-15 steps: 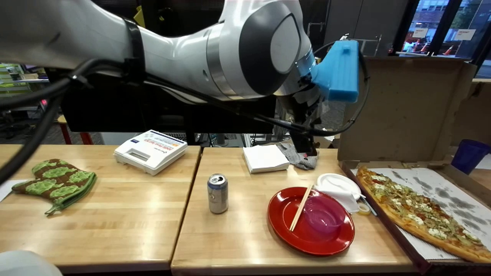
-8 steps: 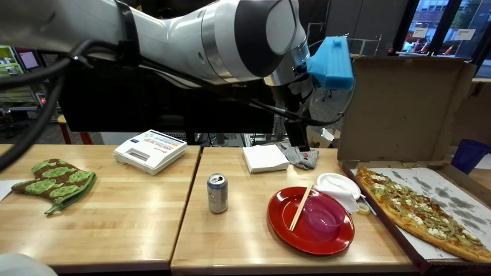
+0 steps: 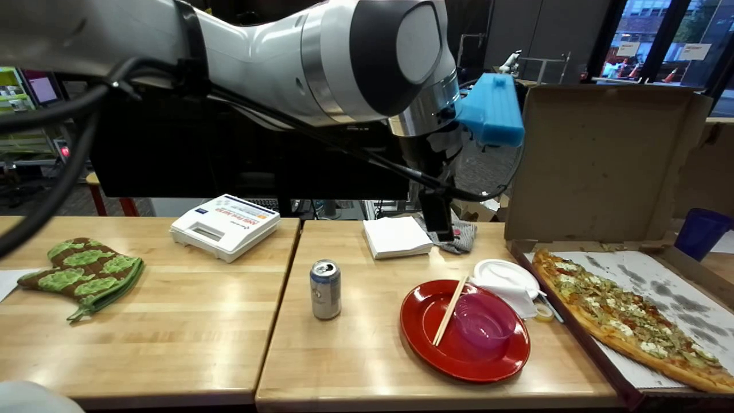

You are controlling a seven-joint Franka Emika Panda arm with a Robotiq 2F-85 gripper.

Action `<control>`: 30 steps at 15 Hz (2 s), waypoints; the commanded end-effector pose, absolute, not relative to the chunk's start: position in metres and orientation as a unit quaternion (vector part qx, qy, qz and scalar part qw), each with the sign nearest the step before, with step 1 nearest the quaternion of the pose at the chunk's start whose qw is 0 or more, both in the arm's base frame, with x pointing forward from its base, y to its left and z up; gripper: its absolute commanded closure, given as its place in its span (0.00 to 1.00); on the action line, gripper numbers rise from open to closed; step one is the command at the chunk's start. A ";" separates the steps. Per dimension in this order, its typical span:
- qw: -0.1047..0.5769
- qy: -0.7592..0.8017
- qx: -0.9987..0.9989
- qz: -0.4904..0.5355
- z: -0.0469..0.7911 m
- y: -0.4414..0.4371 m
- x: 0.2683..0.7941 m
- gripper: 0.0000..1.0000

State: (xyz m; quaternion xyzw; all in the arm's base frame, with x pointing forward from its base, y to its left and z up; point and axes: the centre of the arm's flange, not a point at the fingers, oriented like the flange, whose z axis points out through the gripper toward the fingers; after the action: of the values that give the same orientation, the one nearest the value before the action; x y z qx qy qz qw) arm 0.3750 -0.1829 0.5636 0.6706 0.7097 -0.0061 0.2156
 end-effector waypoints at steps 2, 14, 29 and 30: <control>0.122 0.734 0.668 0.009 0.542 -0.172 0.384 0.00; -0.001 0.659 0.749 0.067 0.444 -0.147 0.447 0.03; -0.004 0.592 0.804 0.050 0.422 -0.182 0.481 1.00; -0.008 0.586 0.809 0.049 0.420 -0.189 0.483 1.00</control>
State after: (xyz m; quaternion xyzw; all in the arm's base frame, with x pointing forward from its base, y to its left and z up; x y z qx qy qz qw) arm 0.4689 -0.1716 0.4195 0.7922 0.6083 0.0484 -0.0050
